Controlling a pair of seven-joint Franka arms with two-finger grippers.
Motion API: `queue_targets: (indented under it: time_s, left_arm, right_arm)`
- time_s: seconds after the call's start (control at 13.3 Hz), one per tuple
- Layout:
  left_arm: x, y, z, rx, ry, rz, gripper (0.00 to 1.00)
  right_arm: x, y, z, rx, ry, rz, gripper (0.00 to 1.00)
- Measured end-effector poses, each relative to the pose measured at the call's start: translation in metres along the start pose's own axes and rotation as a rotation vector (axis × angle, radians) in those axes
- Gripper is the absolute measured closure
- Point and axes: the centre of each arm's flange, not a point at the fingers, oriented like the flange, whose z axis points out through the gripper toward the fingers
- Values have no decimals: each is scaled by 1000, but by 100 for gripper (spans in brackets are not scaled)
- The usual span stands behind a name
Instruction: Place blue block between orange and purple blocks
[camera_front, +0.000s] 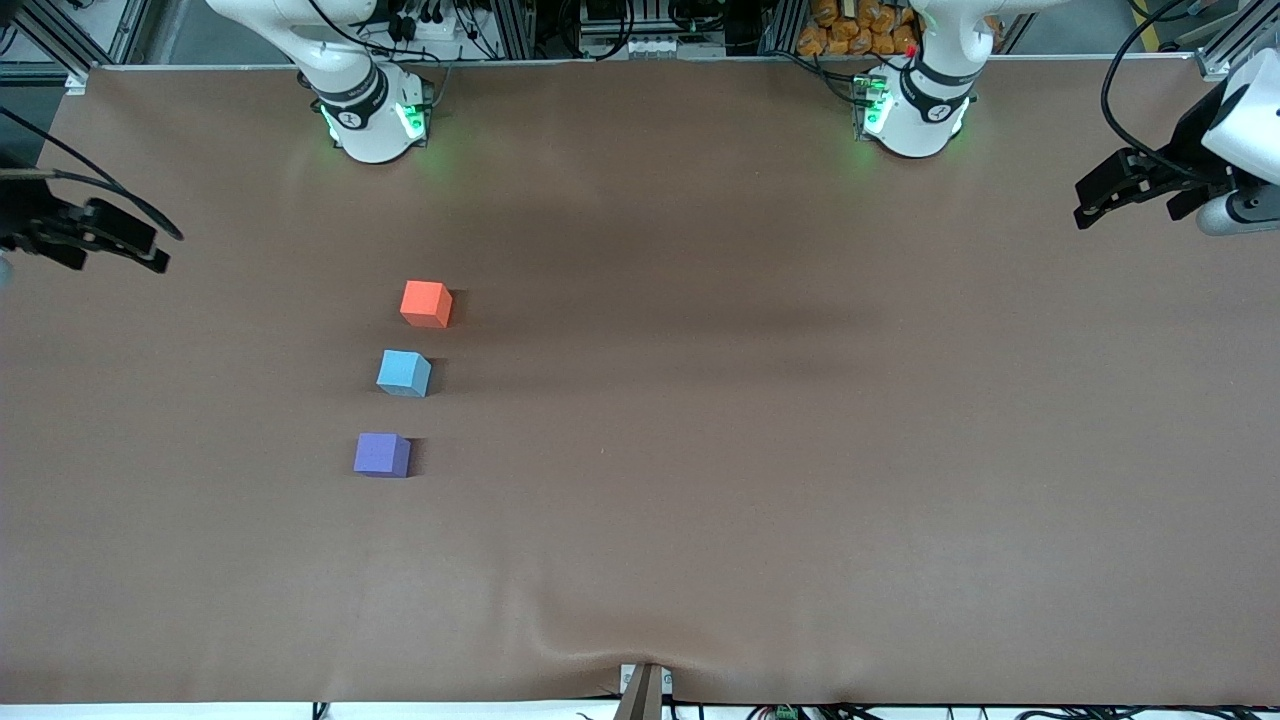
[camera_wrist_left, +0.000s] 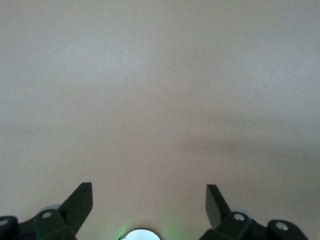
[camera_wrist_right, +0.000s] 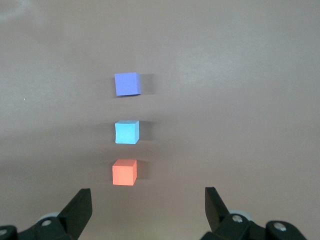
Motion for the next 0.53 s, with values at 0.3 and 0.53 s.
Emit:
queue_targets:
  time_s: [0.3, 0.53]
  left_arm:
    - [0, 0, -1, 0, 3, 48, 0]
    - [-1, 0, -6, -2, 13, 49, 0]
  right_arm:
    - [0, -4, 1, -21, 6, -10, 0]
    - [0, -2, 0, -37, 7, -10, 0]
